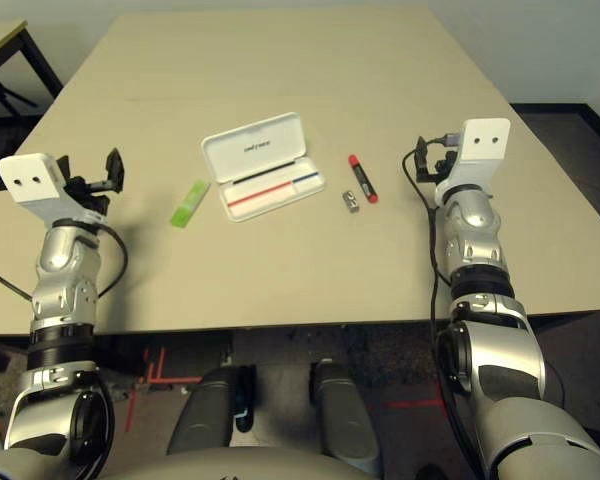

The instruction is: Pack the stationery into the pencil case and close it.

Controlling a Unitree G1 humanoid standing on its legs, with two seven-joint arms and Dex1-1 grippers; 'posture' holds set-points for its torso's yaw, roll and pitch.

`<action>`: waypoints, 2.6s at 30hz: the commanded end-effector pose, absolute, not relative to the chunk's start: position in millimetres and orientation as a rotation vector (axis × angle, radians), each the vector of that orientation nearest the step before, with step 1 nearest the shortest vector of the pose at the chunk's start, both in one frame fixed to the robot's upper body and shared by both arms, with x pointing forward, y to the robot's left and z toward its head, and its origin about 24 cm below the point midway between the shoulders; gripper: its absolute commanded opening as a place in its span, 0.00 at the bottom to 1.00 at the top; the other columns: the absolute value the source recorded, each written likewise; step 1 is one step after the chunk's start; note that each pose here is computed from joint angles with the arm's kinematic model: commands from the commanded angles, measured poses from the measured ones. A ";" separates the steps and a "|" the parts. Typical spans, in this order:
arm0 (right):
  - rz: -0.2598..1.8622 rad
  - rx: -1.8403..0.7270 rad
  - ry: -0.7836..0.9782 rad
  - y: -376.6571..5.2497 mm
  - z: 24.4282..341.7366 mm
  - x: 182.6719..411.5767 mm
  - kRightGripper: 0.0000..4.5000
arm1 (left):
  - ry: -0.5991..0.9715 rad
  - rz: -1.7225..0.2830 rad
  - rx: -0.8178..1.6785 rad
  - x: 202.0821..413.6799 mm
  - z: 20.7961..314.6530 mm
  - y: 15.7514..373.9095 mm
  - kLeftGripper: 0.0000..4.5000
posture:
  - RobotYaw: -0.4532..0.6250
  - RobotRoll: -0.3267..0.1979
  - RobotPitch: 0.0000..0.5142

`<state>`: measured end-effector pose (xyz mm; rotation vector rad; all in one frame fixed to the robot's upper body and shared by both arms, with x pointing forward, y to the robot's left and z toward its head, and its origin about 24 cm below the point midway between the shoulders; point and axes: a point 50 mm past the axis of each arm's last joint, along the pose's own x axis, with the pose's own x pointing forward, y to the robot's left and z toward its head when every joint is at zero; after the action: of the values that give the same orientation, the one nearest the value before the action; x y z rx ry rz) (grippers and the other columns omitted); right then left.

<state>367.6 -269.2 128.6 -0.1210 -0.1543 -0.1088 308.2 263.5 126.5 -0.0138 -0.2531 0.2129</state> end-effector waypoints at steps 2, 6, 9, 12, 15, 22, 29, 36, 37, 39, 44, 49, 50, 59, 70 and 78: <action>-0.101 -0.111 -0.170 -266.0 131.7 368.8 1.00 | -0.238 0.217 -0.014 305.9 122.8 258.9 0.99 | 0.40 0.62 0.23; -0.092 -0.119 -0.188 -266.4 136.9 367.2 1.00 | -0.235 0.150 -0.007 311.3 126.4 250.3 0.99 | 0.38 0.62 0.24; -0.091 -0.123 -0.191 -271.1 138.8 364.5 1.00 | -0.237 0.057 0.009 314.7 132.6 245.1 0.99 | 0.38 0.62 0.23; -0.066 -0.137 -0.195 -275.6 142.5 360.8 1.00 | -0.239 -0.103 0.042 318.2 143.9 231.9 0.99 | 0.36 0.62 0.22; 0.002 -0.145 -0.197 -278.4 146.9 356.7 1.00 | -0.220 -0.273 0.081 321.7 151.7 218.0 0.99 | 0.35 0.62 0.23; 0.351 -0.264 -0.222 -272.0 174.0 341.3 1.00 | -0.123 -0.631 0.111 330.4 165.7 182.8 0.99 | 0.30 0.62 0.30; 0.787 -0.267 -0.134 -266.6 189.8 323.0 1.00 | 0.066 -0.972 0.255 331.2 157.6 150.3 0.99 | 0.29 0.62 0.32; 1.115 -0.305 0.006 -260.6 192.8 307.5 1.00 | 0.293 -1.098 0.428 337.0 138.2 133.2 0.99 | 0.30 0.62 0.30; 1.139 -0.318 0.025 -260.7 192.0 306.2 1.00 | 0.319 -1.109 0.445 337.8 137.0 131.4 0.99 | 0.30 0.62 0.30; 1.176 -0.363 0.063 -261.3 190.3 304.4 1.00 | 0.377 -1.104 0.472 341.6 135.3 128.3 0.99 | 0.30 0.62 0.29; 1.185 -0.364 0.058 -261.9 191.6 305.6 1.00 | 0.437 -1.082 0.535 353.1 136.3 119.7 0.99 | 0.30 0.62 0.28; 1.193 -0.364 0.050 -260.1 192.5 303.5 1.00 | 0.505 -1.099 0.595 358.2 132.9 113.4 0.99 | 0.29 0.62 0.26; 1.192 -0.365 0.049 -261.0 193.3 302.7 1.00 | 0.520 -1.105 0.609 358.7 131.7 112.6 0.99 | 0.28 0.62 0.26; 1.176 -0.372 0.032 -262.8 196.0 300.1 1.00 | 0.576 -1.132 0.698 362.1 124.0 111.7 0.99 | 0.27 0.62 0.26; 1.178 -0.366 0.020 -258.1 196.8 302.4 1.00 | 0.612 -1.138 0.710 362.3 123.2 110.1 0.62 | 0.28 0.62 0.27; 1.181 -0.366 0.019 -256.2 195.9 304.9 1.00 | 0.606 -1.138 0.697 363.0 125.4 109.8 0.01 | 0.29 0.62 0.26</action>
<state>304.2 -258.3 195.2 -0.3628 0.0254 1.1731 365.2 111.4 135.4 0.6952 0.5561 -1.1143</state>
